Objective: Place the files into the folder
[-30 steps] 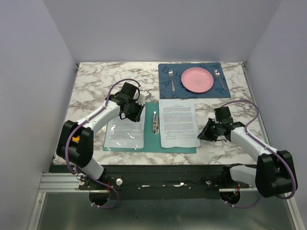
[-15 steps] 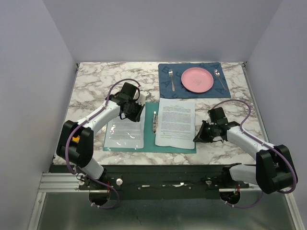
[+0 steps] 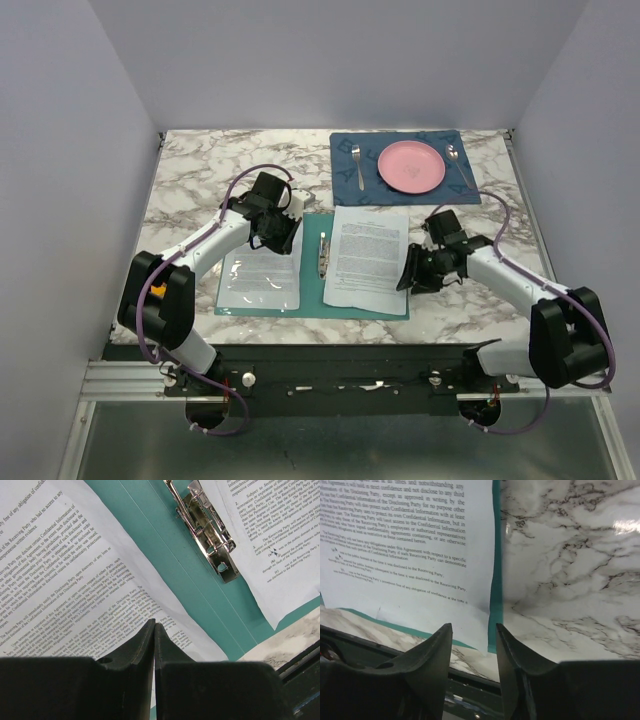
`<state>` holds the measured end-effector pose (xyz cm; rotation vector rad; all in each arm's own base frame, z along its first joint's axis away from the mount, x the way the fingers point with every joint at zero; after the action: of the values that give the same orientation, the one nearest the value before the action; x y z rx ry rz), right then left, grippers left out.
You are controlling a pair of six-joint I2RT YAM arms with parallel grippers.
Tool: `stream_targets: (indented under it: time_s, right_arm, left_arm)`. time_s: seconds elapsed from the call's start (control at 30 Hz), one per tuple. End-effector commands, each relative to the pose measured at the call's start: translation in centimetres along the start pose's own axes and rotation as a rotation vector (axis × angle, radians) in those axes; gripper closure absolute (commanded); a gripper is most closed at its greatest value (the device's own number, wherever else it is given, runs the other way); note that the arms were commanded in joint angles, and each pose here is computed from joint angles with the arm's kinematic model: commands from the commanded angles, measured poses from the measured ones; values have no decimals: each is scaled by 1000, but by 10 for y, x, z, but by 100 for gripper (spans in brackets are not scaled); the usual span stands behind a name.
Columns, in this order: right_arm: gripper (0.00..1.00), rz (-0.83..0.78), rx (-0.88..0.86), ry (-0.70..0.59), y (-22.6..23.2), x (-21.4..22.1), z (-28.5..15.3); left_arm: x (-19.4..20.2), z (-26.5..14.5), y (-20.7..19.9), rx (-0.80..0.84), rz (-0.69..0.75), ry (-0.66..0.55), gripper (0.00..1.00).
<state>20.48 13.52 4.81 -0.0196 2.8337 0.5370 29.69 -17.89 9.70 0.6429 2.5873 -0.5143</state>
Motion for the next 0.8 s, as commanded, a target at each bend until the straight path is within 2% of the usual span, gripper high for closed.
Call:
stream_targets:
  time_s: [0.0, 0.03, 0.07, 0.27, 0.3, 0.5, 0.77]
  right_arm:
    - [44, -13, 74, -35, 1, -28, -17]
    - [38, -16, 116, -75, 0, -45, -26]
    - [37, -5, 146, -81, -2, -51, -26]
    - [34, 87, 262, -276, -20, -130, -30]
    - [34, 96, 283, -249, -27, -134, -18]
    - [32, 83, 306, -300, -30, -182, 0]
    - [32, 77, 297, -284, -34, -196, 31]
  left_arm:
    - [-4, -5, 1, -17, 15, -23, 85]
    - [-4, -6, 1, -17, 17, -24, 85]
    - [-3, -6, 1, -18, 18, -23, 85]
    - [-4, -9, 2, -26, 27, -28, 85]
    - [-4, -9, 1, -24, 26, -28, 85]
    - [-1, -9, 3, -29, 32, -25, 85]
    - [-1, -9, 4, -35, 40, -27, 85]
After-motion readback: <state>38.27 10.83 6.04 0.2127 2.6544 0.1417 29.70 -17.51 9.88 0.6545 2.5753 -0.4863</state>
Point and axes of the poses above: each gripper's point midway between its finger pads, its own z axis out along the fingers, its own y axis along the line the jaws close on, x = y × z, the point moved 1 cm from there along -z, back along the fingers, and after that the axes turned 9 degrees about -z, right-handed, at the moved point
